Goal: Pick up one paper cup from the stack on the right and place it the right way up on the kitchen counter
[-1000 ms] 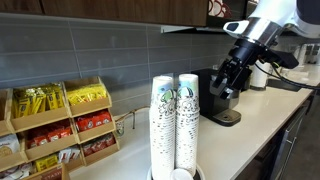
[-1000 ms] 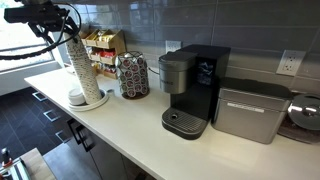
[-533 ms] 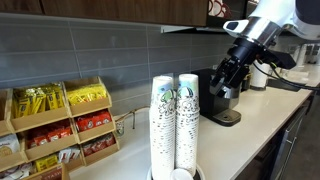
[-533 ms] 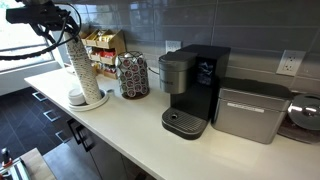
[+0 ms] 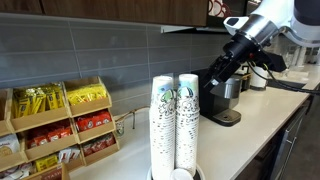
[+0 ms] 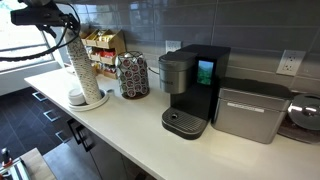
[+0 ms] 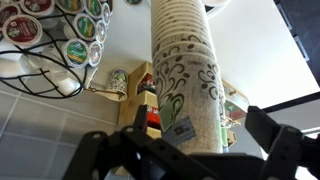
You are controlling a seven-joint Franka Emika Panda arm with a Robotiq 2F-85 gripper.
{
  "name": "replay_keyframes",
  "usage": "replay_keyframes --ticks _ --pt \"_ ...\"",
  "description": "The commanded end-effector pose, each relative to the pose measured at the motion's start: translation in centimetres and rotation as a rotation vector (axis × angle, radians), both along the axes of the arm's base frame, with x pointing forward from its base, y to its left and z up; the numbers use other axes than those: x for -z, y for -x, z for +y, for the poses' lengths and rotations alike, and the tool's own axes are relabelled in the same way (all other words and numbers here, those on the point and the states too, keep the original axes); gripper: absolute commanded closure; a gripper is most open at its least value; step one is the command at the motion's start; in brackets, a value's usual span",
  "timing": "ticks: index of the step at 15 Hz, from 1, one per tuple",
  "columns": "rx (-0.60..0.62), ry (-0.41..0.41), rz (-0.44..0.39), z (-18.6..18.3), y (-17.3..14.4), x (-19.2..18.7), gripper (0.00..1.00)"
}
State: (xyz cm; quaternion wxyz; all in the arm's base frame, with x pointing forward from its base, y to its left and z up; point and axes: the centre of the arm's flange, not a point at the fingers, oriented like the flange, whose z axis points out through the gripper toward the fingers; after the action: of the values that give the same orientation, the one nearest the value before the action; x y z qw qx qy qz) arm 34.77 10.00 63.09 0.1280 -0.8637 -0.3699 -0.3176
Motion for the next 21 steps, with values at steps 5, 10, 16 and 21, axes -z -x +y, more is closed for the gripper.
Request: replay_keyframes --ticks 5,10,16,21 --pt "-0.038 -0.131 -0.061 0.7 0.4 1.6 0.00" --pt "-0.035 -0.156 -0.111 0.9 0.2 1.9 0.00" --pt "-0.021 -0.191 -0.151 1.2 -0.1 2.3 0.00" --pt "-0.013 -0.210 -0.180 1.2 -0.4 2.6 0.06"
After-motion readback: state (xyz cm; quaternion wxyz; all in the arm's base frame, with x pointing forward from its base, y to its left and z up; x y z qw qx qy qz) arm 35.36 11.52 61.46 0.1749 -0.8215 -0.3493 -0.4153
